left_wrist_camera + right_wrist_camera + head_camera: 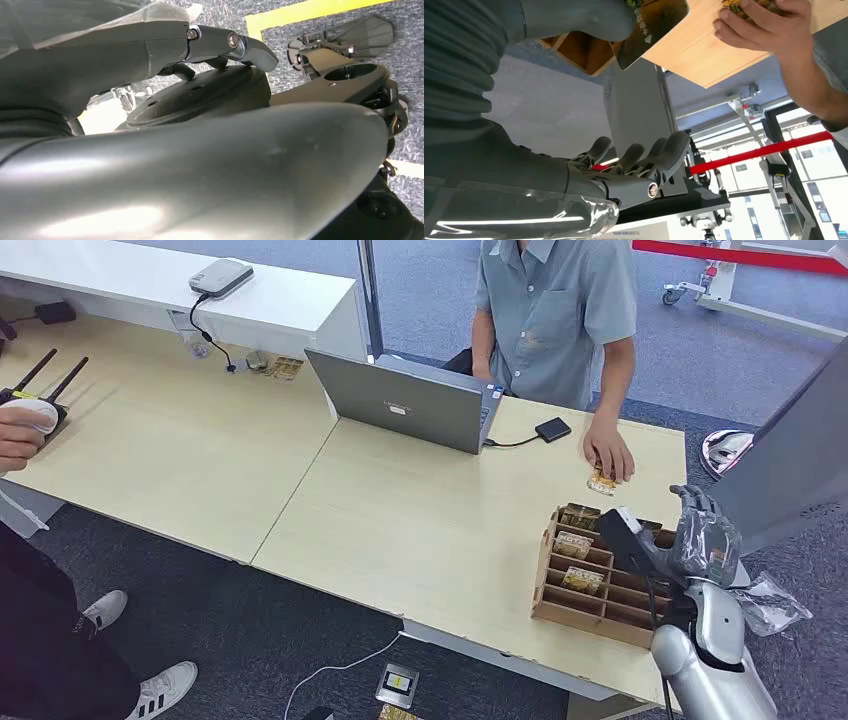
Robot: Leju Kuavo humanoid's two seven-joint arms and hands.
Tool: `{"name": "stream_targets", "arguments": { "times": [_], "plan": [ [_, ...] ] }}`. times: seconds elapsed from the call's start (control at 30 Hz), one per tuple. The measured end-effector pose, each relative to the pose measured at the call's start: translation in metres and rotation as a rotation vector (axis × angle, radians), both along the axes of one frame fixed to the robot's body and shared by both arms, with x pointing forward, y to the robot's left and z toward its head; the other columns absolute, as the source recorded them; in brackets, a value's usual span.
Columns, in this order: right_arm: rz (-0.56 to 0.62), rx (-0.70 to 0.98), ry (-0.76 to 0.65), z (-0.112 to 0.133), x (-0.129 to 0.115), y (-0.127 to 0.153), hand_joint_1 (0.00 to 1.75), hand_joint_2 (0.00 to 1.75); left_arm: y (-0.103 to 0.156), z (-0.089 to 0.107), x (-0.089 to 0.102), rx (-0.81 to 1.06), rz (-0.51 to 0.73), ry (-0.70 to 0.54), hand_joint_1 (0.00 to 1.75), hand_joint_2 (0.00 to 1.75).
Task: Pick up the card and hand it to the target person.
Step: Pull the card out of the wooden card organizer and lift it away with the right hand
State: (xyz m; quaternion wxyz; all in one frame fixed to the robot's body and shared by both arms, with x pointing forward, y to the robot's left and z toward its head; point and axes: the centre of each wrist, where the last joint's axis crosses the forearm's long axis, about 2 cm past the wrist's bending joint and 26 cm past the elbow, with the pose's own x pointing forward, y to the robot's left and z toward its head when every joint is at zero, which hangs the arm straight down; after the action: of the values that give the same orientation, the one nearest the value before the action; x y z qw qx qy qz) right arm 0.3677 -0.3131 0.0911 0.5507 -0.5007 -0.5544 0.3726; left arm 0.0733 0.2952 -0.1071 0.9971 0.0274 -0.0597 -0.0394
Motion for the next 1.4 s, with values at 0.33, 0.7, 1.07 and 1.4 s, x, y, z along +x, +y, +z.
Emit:
{"name": "stream_targets", "arguments": {
  "times": [0.33,0.7,1.07,1.4],
  "plan": [
    [0.0,0.0,0.0,-0.0001,0.0,0.0,0.66,1.75,0.0,0.0,0.0,0.0,0.0,0.0,0.0,0.0],
    [0.0,-0.001,0.001,-0.0002,-0.0001,0.0,0.66,1.75,0.0,0.0,0.0,0.0,0.0,0.0,0.0,0.0],
    [0.0,-0.001,0.001,-0.0002,-0.0001,0.0,0.7,1.75,0.0,0.0,0.0,0.0,0.0,0.0,0.0,0.0],
    [0.007,-0.003,-0.003,-0.0011,-0.0005,0.0015,0.96,1.75,0.0002,0.0,-0.0001,0.001,0.0,-0.001,0.0,0.0]
  ]
}}
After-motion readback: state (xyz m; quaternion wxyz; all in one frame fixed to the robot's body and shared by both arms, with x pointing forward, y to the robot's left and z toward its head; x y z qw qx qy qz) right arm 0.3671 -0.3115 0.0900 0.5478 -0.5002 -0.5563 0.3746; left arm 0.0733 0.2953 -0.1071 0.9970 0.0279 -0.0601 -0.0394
